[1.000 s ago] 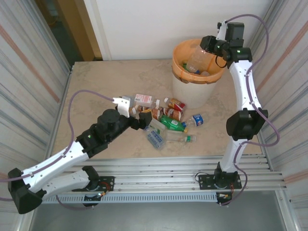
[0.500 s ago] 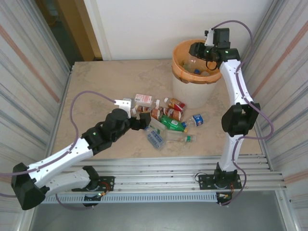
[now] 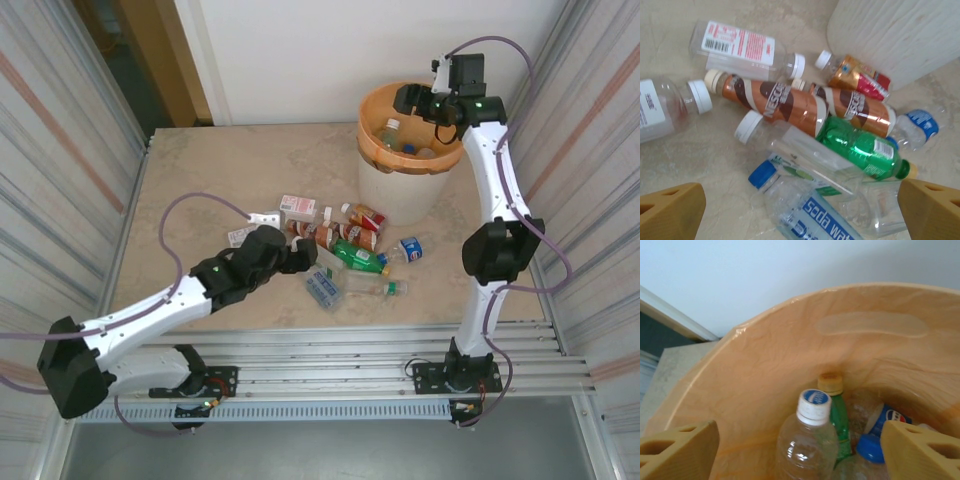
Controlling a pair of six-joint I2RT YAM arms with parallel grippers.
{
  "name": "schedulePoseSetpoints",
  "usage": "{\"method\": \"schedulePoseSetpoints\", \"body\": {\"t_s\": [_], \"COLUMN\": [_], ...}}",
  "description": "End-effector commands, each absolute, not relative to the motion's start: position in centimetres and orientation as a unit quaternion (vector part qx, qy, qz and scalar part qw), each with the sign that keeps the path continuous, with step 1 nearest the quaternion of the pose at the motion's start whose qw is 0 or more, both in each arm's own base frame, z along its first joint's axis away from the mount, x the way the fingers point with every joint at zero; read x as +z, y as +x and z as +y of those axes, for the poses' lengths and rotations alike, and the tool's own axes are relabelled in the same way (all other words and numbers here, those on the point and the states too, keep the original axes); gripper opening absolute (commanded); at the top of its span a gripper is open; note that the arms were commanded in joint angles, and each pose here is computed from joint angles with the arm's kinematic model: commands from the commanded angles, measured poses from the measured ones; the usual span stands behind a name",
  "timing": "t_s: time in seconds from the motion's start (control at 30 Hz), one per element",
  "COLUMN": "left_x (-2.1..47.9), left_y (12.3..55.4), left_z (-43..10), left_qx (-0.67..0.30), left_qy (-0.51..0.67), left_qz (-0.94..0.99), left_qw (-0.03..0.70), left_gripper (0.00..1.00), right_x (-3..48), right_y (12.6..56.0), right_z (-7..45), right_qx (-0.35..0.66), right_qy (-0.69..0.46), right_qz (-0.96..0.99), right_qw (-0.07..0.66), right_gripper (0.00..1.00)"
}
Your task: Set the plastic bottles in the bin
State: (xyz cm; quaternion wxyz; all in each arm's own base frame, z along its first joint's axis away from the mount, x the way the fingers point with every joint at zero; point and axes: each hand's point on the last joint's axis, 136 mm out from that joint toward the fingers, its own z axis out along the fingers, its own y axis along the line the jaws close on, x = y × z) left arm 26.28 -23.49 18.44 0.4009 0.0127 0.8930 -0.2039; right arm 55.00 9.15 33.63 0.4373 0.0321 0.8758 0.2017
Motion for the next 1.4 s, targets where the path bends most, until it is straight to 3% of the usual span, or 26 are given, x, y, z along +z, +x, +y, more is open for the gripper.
{"method": "schedulePoseSetpoints", "body": {"t_s": [0.0, 0.17, 0.73, 1.23, 1.37], "left_x": [17.9, 15.0, 9.3, 5.3, 4.7], "left_y": [26.0, 24.8, 23.7, 21.6, 21.1], "left_z": [-24.1, -25.3, -28.4, -27.8, -27.0], "left_qx": [-0.204, -0.199, -0.158, -0.102, -0.083], "left_qy": [-0.013, -0.017, -0.004, 0.009, 0.01], "left_qz": [0.902, 0.918, 0.95, 0.974, 0.978], "left_qw": [0.382, 0.343, 0.271, 0.204, 0.191], "left_gripper": [0.99, 0.99, 0.99, 0.97, 0.92], "right_x": [37.2, 37.1, 33.7, 33.8, 33.9], "right_y": [52.4, 49.7, 40.8, 38.7, 38.6], "right_z": [7.8, 6.8, 3.7, 4.4, 4.7], "right_qx": [0.17, 0.143, 0.087, 0.098, 0.098], "right_qy": [0.027, 0.037, 0.08, 0.075, 0.072], "right_qz": [0.87, 0.875, 0.883, 0.878, 0.877], "right_qw": [0.463, 0.46, 0.455, 0.463, 0.464], "right_gripper": [0.88, 1.0, 0.98, 0.98, 0.98]}}
